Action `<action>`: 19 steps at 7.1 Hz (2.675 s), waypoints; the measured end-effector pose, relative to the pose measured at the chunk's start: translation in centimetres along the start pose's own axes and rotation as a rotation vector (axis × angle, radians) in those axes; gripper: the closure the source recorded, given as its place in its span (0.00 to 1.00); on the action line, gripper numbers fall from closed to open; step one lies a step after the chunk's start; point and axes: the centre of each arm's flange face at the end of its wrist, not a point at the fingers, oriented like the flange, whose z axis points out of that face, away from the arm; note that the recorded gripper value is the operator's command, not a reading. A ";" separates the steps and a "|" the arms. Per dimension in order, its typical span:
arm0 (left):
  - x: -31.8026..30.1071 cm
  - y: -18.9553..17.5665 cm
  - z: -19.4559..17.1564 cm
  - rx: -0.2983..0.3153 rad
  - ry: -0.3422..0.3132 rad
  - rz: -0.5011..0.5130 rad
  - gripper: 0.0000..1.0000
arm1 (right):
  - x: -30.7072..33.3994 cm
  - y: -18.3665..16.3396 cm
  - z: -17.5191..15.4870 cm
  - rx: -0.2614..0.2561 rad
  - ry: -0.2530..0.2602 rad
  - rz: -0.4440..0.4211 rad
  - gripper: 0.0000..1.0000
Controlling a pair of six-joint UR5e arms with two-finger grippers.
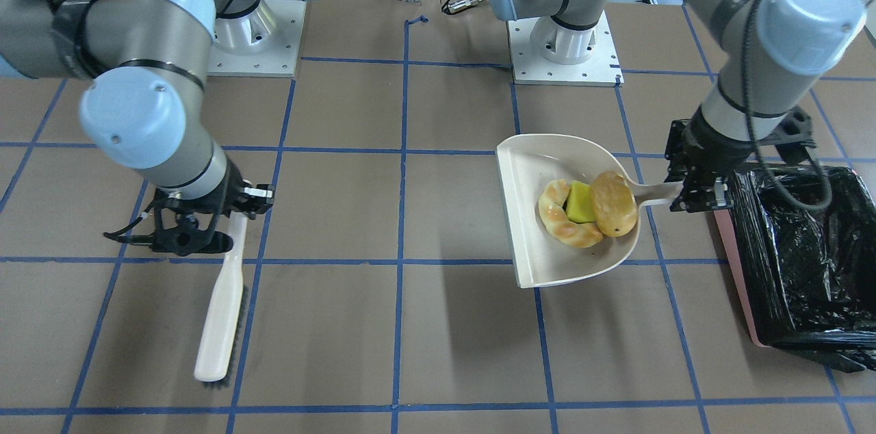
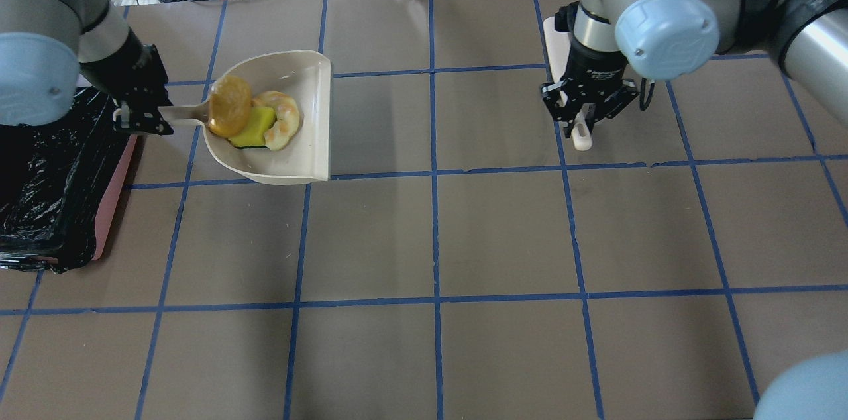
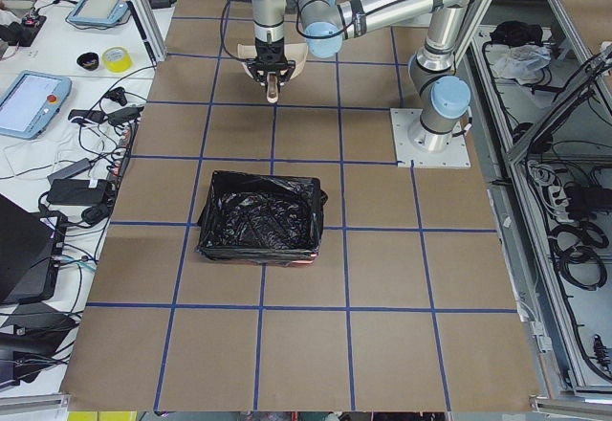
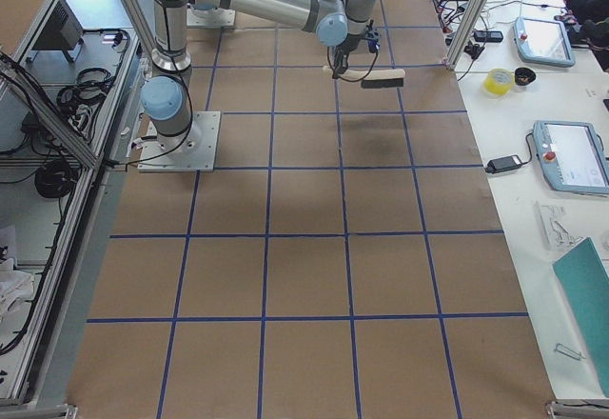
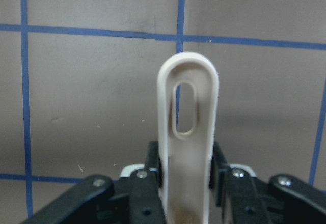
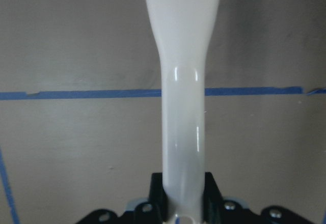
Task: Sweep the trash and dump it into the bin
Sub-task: 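Carry the dustpan over the bin with the left gripper while the right withdraws, then tilt the dustpan over the bin while the right gripper sets down the brush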
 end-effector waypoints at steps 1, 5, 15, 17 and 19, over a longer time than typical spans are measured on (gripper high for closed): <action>0.9 -4.3 -1.6 0.007 0.014 0.003 1.00 | 5.4 -1.2 0.2 -0.007 -0.005 0.007 1.00; 1.3 -23.3 -1.5 0.045 0.034 0.018 1.00 | 18.4 -4.5 4.9 -0.028 -0.030 -0.014 1.00; 5.3 -43.4 7.2 0.361 0.222 0.267 1.00 | 20.9 -3.5 9.7 -0.099 -0.023 -0.023 0.07; 6.1 -43.2 6.7 0.440 0.313 0.361 1.00 | 21.6 -3.5 9.4 -0.099 0.042 -0.027 0.01; 7.0 -41.6 5.9 0.476 0.368 0.410 1.00 | 21.9 -3.0 6.7 -0.062 0.073 -0.022 0.00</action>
